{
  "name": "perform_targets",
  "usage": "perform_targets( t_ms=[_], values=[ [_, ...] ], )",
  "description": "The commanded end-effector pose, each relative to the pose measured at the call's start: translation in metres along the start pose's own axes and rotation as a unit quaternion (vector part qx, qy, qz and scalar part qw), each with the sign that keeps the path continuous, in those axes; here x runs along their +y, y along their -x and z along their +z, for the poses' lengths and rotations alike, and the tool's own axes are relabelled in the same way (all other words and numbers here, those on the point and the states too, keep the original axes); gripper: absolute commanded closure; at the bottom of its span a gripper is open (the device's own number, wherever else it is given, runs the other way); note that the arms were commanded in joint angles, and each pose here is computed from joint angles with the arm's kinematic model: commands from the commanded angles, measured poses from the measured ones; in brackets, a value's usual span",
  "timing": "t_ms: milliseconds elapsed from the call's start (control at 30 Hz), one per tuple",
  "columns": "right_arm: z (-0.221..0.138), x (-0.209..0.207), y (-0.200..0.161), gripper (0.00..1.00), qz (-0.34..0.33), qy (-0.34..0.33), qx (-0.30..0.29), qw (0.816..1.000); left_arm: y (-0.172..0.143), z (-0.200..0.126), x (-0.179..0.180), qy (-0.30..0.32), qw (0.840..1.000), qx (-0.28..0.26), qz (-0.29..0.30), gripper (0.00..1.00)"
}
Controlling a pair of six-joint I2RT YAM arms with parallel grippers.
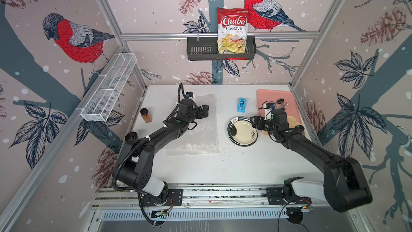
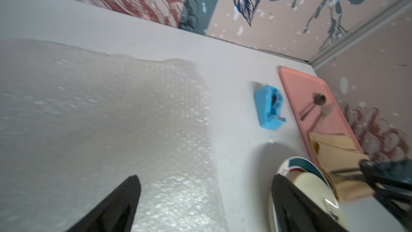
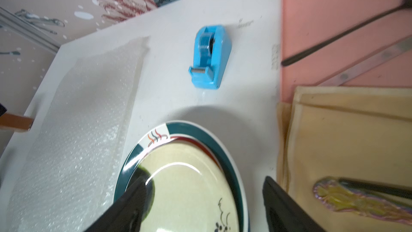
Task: Wrap dinner plates in bubble wrap
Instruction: Pick up the plate.
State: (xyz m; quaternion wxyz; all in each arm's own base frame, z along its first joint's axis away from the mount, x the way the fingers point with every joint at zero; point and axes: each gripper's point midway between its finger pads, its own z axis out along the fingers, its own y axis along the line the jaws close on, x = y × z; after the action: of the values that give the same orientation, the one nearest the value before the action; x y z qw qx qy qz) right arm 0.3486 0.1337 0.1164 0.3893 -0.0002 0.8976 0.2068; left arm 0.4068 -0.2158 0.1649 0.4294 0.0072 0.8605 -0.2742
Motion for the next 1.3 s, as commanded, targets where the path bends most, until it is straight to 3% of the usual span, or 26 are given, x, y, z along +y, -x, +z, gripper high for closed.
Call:
perform_targets(
  t_ms=[0,167,467,633,1033,1267],
  values=[
    [0.008,-0.003,-0.020,0.25,0.021,-0.007,0.042,0.999,-0.026,0.009,-0.041,-0.057,0.997,0.043,-0.032,0.06],
    [0.017,-0.007,-0.033,0.30,0.014,-0.020,0.067,0.997,-0.061,0.026,-0.081,-0.111,0.988,0.099,-0.044,0.12],
    [0.020,-0.004,-0.040,0.43,0.011,-0.010,0.081,0.997,-0.090,0.033,-0.110,-0.160,0.975,0.143,-0.055,0.22],
    [0.025,-0.004,-0.049,0.46,0.013,-0.007,0.095,0.995,-0.104,0.038,-0.109,-0.158,0.972,0.162,-0.057,0.24],
    [0.024,0.002,-0.047,0.49,0.002,0.000,0.095,0.995,-0.104,0.048,-0.115,-0.150,0.971,0.178,-0.047,0.30],
    [0.020,0.005,-0.038,0.49,-0.002,-0.002,0.088,0.996,-0.107,0.051,-0.116,-0.131,0.969,0.207,-0.024,0.39]
  ],
)
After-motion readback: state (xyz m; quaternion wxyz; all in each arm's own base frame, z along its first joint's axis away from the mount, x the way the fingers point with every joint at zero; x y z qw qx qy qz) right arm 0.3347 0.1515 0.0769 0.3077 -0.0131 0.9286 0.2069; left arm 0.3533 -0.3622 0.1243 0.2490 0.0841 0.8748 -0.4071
